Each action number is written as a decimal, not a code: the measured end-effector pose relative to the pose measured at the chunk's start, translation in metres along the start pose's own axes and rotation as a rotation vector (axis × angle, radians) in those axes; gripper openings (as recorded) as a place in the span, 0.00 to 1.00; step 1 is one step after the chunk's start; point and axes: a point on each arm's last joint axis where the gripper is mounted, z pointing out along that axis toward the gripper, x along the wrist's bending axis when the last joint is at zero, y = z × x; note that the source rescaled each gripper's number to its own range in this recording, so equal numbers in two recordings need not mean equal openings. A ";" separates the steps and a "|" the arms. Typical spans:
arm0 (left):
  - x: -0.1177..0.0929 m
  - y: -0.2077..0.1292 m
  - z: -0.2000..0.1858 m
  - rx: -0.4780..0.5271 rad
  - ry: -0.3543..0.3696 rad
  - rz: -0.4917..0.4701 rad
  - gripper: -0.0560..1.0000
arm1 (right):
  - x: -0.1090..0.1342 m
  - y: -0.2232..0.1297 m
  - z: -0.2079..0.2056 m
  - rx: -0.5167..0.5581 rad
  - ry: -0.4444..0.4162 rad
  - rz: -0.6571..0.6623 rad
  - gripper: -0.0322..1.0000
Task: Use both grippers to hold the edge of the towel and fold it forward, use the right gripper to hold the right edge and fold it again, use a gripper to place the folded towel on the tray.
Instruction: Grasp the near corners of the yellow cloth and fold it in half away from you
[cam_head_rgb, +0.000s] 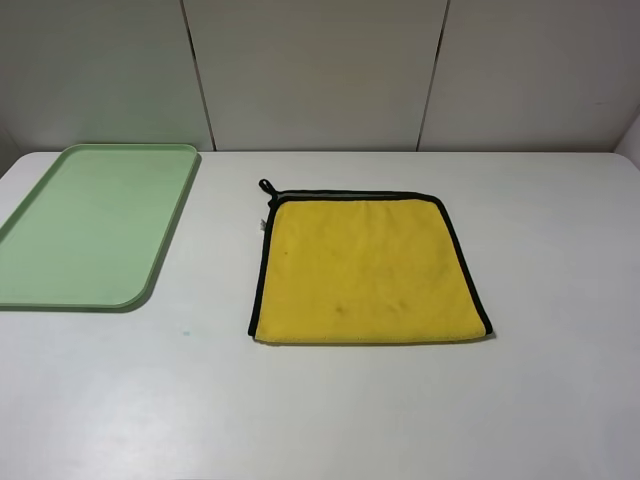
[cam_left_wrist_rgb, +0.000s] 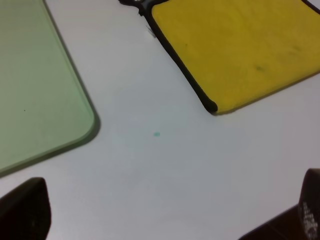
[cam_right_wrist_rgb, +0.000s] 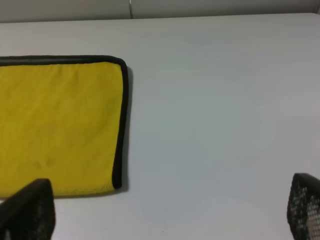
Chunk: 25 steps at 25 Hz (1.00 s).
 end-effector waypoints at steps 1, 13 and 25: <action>0.000 0.000 0.000 0.000 0.000 0.000 1.00 | 0.000 0.000 0.000 0.000 0.000 0.000 1.00; 0.000 0.000 0.000 0.000 0.000 0.000 1.00 | 0.000 0.000 0.000 0.000 0.000 0.000 1.00; 0.000 0.000 0.000 0.000 0.000 0.000 1.00 | 0.000 0.000 0.000 0.000 0.000 0.000 1.00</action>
